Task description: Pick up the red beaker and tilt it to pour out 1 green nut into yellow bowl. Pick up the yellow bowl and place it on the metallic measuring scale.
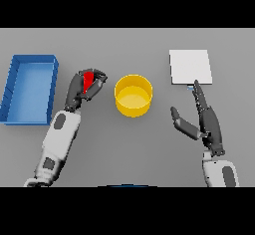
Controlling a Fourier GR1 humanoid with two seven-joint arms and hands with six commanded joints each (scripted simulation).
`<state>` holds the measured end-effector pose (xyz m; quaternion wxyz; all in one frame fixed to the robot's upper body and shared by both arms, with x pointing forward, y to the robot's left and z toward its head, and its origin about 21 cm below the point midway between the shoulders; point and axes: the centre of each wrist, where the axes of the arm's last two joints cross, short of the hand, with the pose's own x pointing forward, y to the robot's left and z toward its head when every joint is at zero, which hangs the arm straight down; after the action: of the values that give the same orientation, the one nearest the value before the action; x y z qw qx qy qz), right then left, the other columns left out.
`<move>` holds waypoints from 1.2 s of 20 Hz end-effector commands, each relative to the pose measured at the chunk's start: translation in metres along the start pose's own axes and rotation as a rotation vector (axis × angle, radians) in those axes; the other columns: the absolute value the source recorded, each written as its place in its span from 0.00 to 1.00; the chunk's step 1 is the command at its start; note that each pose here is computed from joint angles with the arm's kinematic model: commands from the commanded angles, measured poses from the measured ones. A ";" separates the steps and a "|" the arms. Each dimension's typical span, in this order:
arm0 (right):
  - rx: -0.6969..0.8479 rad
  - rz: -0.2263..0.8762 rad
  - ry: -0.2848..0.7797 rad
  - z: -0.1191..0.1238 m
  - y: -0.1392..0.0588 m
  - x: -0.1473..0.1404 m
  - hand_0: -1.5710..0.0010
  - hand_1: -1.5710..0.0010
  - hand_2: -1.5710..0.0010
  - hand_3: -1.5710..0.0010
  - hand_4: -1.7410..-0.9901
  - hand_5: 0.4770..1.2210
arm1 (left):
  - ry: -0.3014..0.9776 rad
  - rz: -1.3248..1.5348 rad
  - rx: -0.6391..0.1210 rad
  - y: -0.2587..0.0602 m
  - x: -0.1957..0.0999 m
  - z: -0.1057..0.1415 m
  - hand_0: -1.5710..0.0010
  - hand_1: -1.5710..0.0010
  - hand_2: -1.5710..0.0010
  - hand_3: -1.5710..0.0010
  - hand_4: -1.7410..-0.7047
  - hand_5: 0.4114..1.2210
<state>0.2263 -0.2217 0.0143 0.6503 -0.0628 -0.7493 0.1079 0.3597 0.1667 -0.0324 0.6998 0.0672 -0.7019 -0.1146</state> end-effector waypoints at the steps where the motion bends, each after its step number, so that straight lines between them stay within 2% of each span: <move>1: 0.006 -0.004 -0.007 -0.001 0.004 0.000 1.00 1.00 1.00 1.00 0.66 0.23 | -0.005 0.009 -0.011 -0.002 0.002 0.000 0.21 0.21 0.19 0.27 0.10 0.89; 4: 0.005 -0.031 -0.016 -0.003 0.003 0.002 1.00 1.00 1.00 1.00 0.65 0.22 | -0.002 -0.003 -0.014 -0.003 0.005 0.000 0.11 0.11 0.10 0.14 0.19 0.94; 8: 0.002 -0.018 -0.003 -0.001 0.002 -0.002 1.00 1.00 1.00 1.00 0.66 0.22 | -0.074 0.140 -0.019 0.003 0.014 0.000 0.04 0.04 0.04 0.06 0.08 0.91; 11: 0.001 -0.006 -0.018 -0.003 0.001 0.000 1.00 1.00 1.00 1.00 0.68 0.22 | -0.101 0.159 -0.023 0.015 0.027 -0.004 0.02 0.02 0.02 0.03 0.04 0.89; 14: 0.015 0.012 -0.037 0.003 0.004 -0.001 1.00 1.00 1.00 1.00 0.69 0.23 | -0.134 0.121 -0.060 0.019 0.045 -0.009 0.01 0.01 0.01 0.01 0.02 0.89; 20: 0.007 0.041 -0.037 0.000 0.001 -0.005 1.00 1.00 1.00 1.00 0.69 0.25 | -0.138 0.004 -0.095 0.044 0.055 -0.021 0.01 0.01 0.01 0.01 0.02 0.90; 24: 0.003 0.052 -0.021 -0.002 0.004 0.000 1.00 1.00 1.00 1.00 0.72 0.24 | -0.164 -0.224 -0.172 0.048 0.076 -0.029 0.00 0.00 0.00 0.00 0.01 0.88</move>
<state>0.2275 -0.2173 0.0137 0.6393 -0.0798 -0.7543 0.1264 0.3908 0.1917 0.0530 0.6264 0.0742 -0.7326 -0.2558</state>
